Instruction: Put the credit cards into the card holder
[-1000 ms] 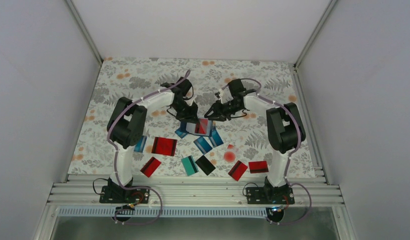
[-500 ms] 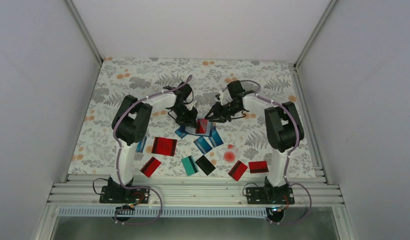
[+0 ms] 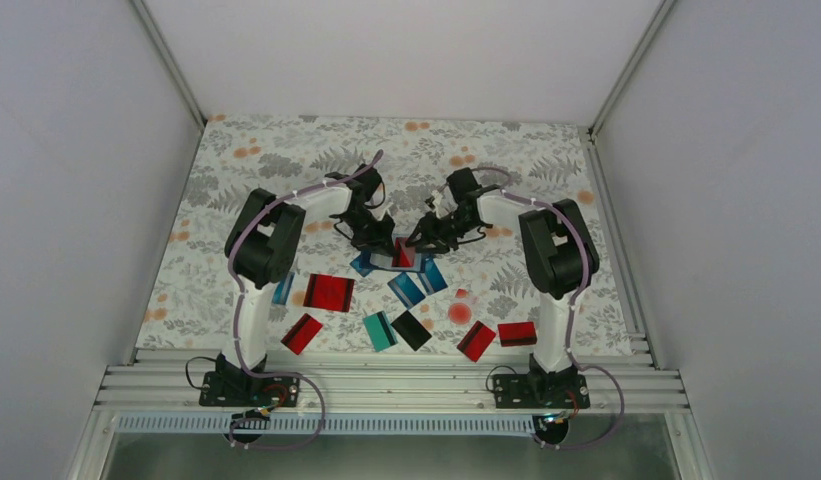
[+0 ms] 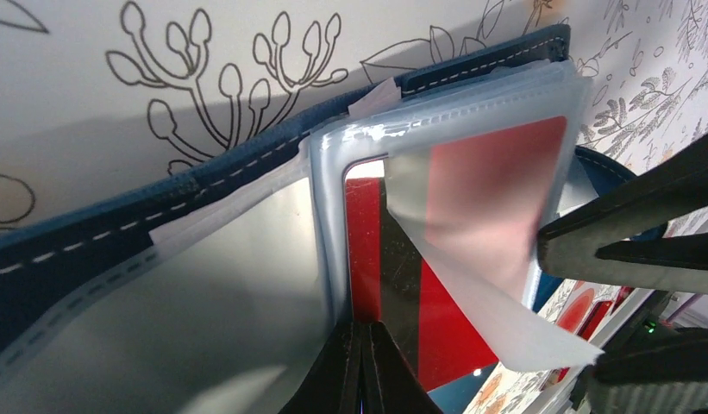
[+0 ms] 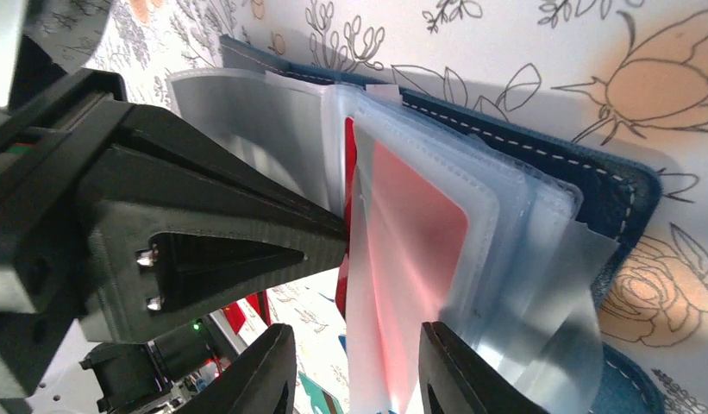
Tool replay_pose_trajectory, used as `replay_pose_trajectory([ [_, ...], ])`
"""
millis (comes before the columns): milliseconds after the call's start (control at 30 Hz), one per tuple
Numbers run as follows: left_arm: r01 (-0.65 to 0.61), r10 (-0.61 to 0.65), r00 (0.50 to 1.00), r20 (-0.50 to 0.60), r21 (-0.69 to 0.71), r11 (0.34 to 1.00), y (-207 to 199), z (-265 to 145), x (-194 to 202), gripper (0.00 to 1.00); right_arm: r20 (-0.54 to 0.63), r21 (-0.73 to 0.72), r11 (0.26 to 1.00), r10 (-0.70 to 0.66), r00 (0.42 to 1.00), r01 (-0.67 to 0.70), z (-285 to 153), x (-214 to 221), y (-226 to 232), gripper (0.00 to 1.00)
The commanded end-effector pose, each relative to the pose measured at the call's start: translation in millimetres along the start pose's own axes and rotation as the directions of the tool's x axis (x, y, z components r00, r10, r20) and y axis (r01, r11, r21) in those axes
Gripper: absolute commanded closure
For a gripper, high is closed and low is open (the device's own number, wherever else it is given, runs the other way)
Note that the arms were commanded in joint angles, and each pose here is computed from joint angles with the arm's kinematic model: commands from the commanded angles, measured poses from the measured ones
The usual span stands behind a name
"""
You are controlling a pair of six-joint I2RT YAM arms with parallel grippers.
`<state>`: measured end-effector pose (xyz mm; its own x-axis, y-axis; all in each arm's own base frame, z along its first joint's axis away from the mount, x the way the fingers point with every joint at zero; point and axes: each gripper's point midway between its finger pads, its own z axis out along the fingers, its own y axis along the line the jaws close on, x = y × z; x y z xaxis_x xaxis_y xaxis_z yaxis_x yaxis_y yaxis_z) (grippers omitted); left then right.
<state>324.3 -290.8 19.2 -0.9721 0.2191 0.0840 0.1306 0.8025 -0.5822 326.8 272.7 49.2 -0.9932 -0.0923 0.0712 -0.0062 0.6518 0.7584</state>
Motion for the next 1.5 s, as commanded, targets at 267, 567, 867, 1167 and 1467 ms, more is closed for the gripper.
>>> replay_pose_trajectory([
  [267, 0.01, -0.012, 0.999, -0.039, -0.049, 0.999, 27.1, 17.8, 7.5, 0.97, 0.047, 0.07, 0.997, -0.038, 0.998, 0.035, -4.7, -5.0, 3.5, 0.54],
  [567, 0.008, -0.009, 0.999, -0.043, -0.044, 0.999, 28.0, 17.9, 8.8, 0.98, 0.045, 0.049, 0.998, -0.03, 0.999, 0.028, -2.6, -2.5, 4.6, 0.54],
  [867, 0.0, -0.002, 0.999, -0.044, -0.041, 0.999, 27.8, 17.9, 8.3, 0.98, 0.027, 0.043, 0.999, -0.027, 0.999, 0.026, 4.7, -2.0, 3.4, 0.54],
  [1167, 0.003, -0.004, 0.999, -0.047, -0.037, 0.999, 27.6, 18.7, 9.6, 0.98, 0.011, 0.039, 0.999, -0.036, 0.999, 0.036, 10.2, -1.5, 5.0, 0.54],
  [1467, 0.005, -0.007, 0.999, -0.037, -0.043, 0.999, 27.1, 15.9, 7.8, 0.98, 0.005, 0.0, 0.995, -0.099, 0.995, 0.099, 10.7, -3.2, 24.0, 0.55],
])
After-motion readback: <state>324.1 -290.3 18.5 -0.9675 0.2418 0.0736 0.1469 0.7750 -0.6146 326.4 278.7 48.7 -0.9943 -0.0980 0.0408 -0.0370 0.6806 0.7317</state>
